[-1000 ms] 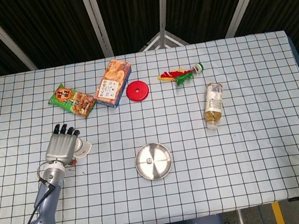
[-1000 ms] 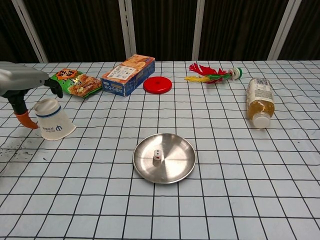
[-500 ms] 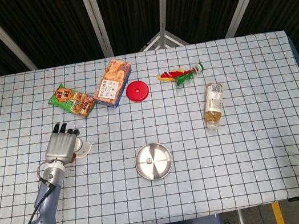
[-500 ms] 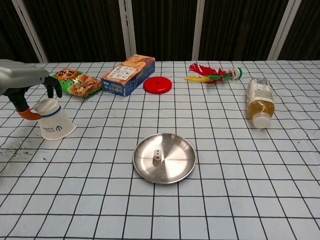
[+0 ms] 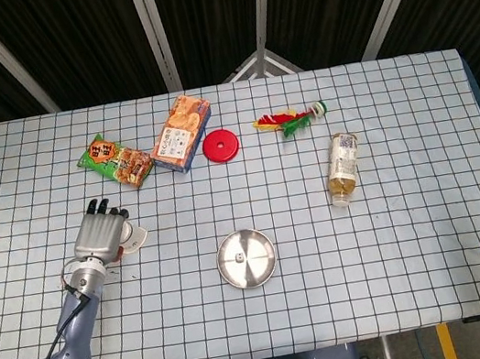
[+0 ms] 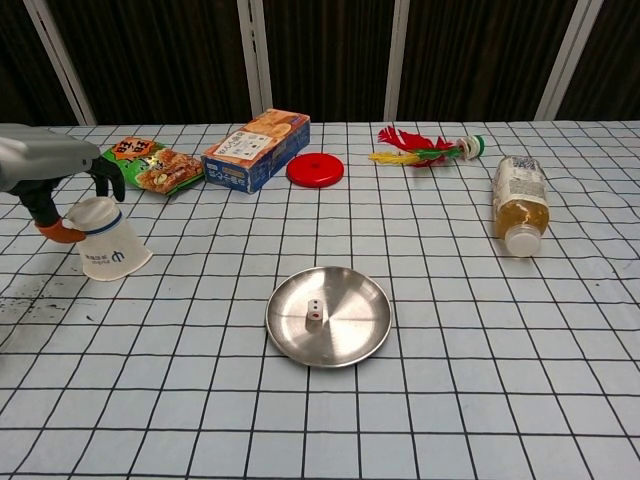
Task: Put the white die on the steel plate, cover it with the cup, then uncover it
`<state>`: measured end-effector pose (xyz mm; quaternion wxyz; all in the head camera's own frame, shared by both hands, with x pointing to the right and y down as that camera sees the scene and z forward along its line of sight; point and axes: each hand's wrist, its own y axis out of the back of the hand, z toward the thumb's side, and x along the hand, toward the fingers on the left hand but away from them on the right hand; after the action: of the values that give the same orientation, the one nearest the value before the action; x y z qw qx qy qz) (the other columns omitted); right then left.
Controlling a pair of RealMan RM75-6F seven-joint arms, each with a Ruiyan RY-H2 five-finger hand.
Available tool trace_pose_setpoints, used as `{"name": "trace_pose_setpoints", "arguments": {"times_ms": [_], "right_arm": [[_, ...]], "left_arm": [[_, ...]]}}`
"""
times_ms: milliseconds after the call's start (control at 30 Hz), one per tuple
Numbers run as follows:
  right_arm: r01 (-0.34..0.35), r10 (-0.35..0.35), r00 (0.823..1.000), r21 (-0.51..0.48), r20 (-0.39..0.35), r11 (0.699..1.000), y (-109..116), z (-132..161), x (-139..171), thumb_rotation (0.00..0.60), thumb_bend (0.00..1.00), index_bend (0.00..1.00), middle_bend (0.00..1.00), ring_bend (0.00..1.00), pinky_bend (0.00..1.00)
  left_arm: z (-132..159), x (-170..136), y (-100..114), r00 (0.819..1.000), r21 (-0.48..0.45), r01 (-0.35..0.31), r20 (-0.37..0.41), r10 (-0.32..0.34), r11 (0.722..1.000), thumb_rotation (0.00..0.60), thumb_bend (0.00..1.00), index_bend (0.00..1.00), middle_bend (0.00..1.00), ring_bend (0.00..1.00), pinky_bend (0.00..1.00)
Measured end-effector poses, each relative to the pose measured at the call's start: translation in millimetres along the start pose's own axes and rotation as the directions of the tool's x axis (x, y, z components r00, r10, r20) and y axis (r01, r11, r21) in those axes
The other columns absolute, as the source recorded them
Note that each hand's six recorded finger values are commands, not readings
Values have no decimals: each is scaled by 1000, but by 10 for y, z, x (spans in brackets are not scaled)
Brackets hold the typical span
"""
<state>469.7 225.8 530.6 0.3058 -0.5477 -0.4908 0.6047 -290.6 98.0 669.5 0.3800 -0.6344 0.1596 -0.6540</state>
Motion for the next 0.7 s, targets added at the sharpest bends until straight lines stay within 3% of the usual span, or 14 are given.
{"name": "trace_pose_setpoints", "arguments": {"times_ms": [700], "right_arm": [[-4,4,1000,-12,2,1000,9,-10,22,600,95,187,100,134,72]], "left_arm": [[36,-8,43,1000,-18,-20,16,21,1000,600,513,296,331,104,84]]}}
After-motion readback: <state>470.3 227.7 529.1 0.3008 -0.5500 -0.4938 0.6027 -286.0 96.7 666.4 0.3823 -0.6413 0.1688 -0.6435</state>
